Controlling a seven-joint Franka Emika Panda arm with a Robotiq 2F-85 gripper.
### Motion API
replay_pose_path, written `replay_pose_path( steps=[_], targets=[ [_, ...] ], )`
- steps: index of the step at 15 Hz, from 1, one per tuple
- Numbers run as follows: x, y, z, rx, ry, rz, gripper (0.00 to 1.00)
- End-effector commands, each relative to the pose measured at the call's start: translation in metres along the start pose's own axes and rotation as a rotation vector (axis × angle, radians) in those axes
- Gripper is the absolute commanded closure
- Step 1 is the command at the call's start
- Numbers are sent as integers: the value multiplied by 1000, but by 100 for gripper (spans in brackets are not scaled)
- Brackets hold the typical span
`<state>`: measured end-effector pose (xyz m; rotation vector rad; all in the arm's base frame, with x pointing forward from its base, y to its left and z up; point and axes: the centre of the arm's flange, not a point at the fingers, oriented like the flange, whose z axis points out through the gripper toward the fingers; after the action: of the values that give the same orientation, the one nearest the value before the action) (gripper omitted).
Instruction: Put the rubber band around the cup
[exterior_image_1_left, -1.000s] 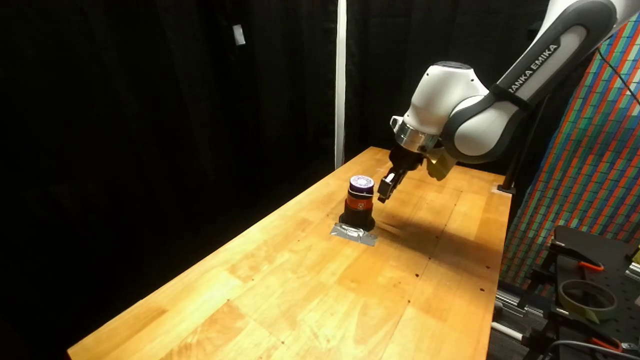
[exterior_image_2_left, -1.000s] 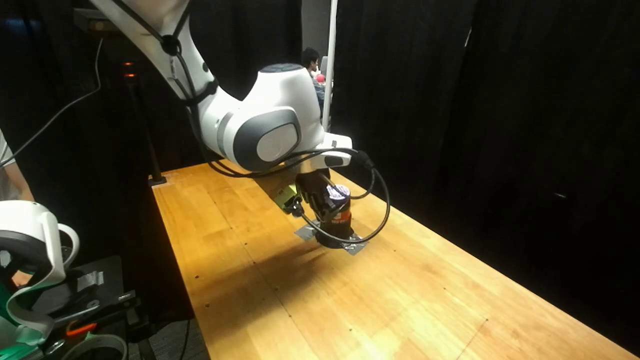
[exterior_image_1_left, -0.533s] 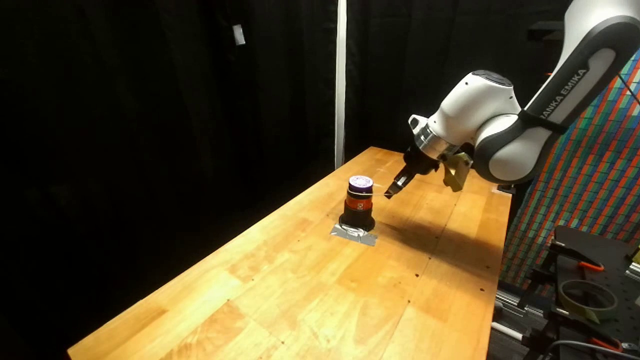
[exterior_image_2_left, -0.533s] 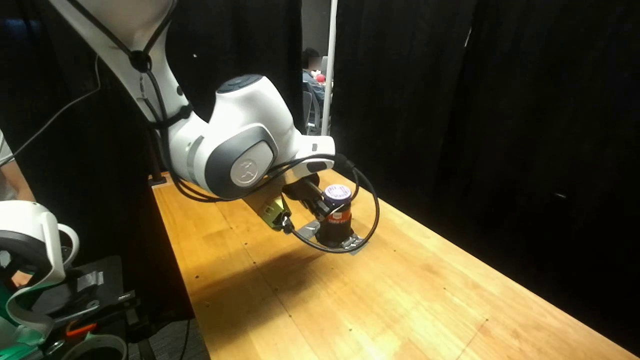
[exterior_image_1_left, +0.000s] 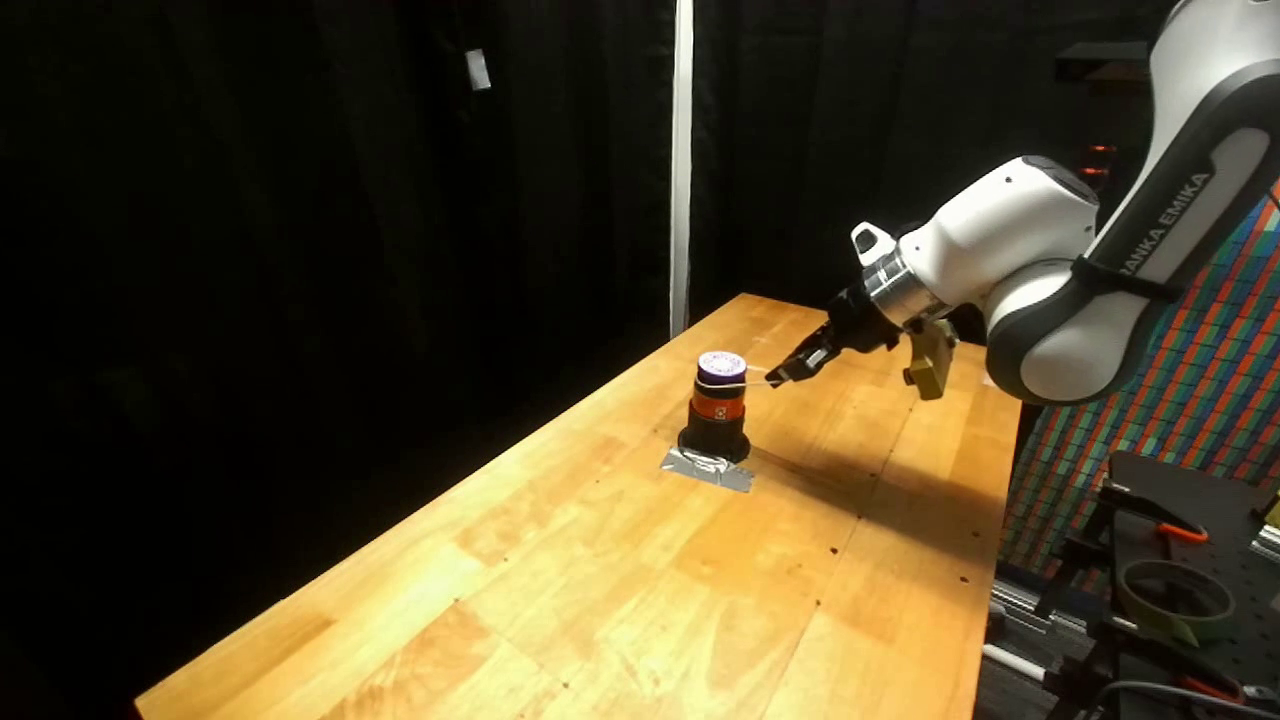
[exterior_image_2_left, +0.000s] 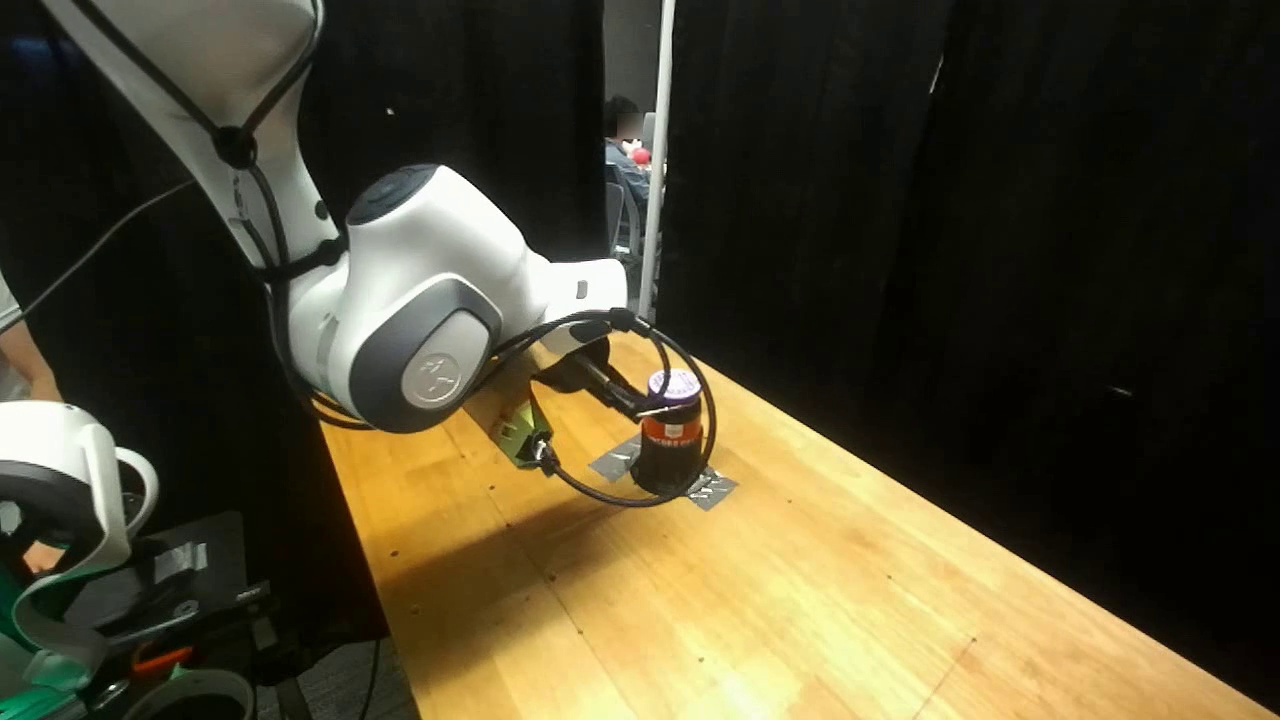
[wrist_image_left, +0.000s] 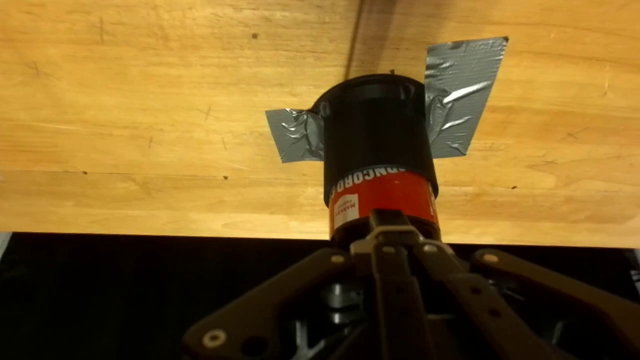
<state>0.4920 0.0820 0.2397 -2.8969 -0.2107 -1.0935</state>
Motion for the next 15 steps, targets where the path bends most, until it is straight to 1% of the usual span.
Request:
replay_pose_path(
  steps=[1, 8, 12, 13, 14, 15],
  targets=[
    [-12, -8, -10, 16, 75, 9, 100],
    [-13, -21, -14, 17, 228, 51, 100],
    [-14, -24, -14, 19, 276, 54, 100],
    [-14, -24, -14, 19, 272, 52, 88],
    [-14, -24, -13, 37, 231, 56, 73],
    [-15, -23, -10, 32, 229, 62, 66]
  ],
)
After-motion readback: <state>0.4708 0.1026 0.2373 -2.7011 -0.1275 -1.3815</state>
